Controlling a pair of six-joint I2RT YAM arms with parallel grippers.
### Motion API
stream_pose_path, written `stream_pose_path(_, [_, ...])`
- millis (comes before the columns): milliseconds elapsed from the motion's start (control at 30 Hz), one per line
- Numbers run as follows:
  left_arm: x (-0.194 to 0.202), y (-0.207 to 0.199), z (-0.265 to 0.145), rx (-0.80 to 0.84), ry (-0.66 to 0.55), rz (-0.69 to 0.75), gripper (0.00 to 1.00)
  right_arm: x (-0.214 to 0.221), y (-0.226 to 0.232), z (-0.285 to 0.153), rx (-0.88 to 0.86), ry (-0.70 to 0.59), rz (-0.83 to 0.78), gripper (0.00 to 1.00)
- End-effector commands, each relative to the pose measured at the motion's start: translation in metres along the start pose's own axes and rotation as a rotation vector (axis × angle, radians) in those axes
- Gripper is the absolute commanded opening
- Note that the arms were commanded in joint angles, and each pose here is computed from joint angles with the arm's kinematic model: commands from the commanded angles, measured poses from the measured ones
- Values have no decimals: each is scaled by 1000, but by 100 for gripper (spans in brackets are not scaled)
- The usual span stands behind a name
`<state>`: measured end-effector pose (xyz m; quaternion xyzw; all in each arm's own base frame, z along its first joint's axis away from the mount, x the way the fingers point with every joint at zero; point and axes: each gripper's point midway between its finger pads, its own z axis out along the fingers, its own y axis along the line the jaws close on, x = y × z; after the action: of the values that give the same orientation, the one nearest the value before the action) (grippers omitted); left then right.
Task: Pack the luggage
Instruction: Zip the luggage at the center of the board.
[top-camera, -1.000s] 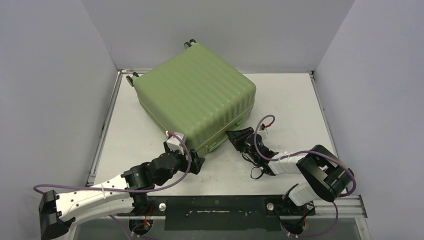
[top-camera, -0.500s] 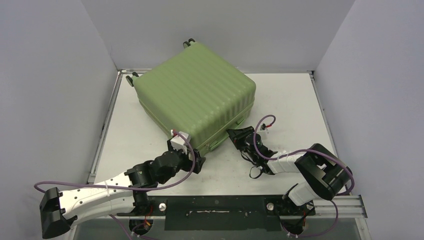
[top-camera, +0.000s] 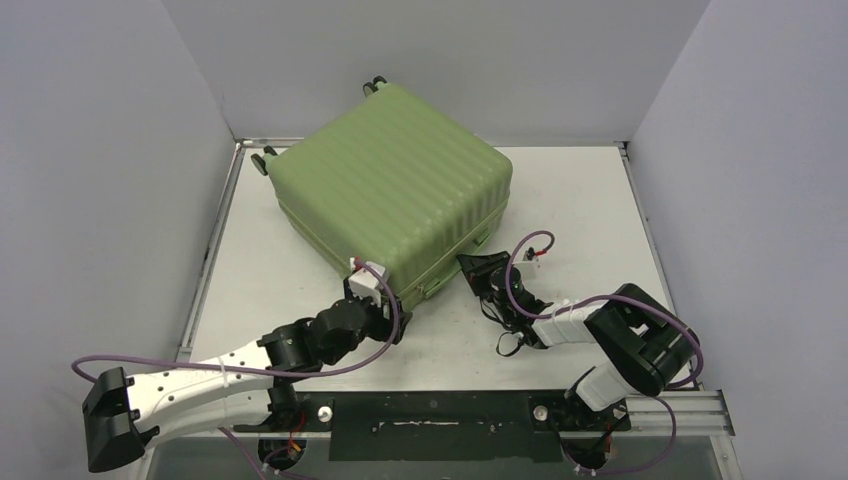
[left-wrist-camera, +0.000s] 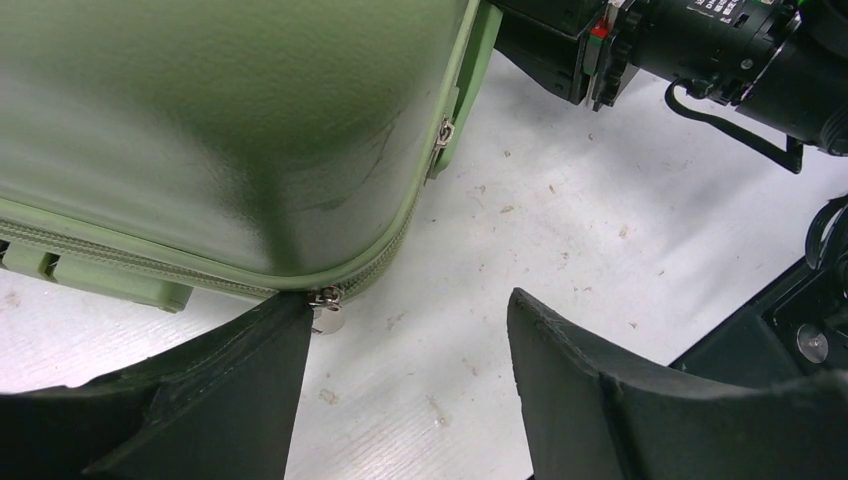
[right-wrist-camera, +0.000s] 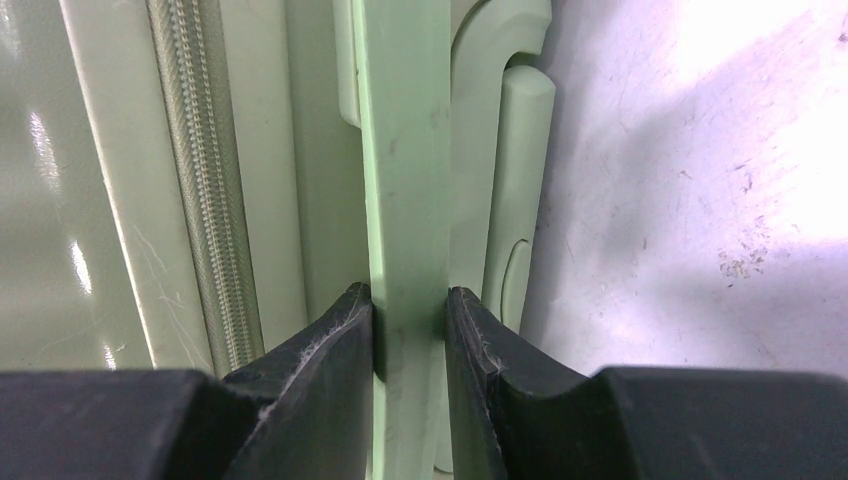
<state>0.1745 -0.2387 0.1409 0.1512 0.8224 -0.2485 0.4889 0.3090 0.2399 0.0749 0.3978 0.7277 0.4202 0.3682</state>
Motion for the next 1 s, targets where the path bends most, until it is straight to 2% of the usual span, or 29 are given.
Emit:
stream_pose_path(0, [-30,-111,-19,501,-17,-120,65,80,-66,-32,201,351,-110,0])
stream_pose_path(633, [-36,-145,-7,598,-3,-107,58,94,-67,-33,200,386,-117,0])
stream_pose_path(967, [-42,-153,9,587,-26,-99,69,110,-69,-36,200,419,-129,0])
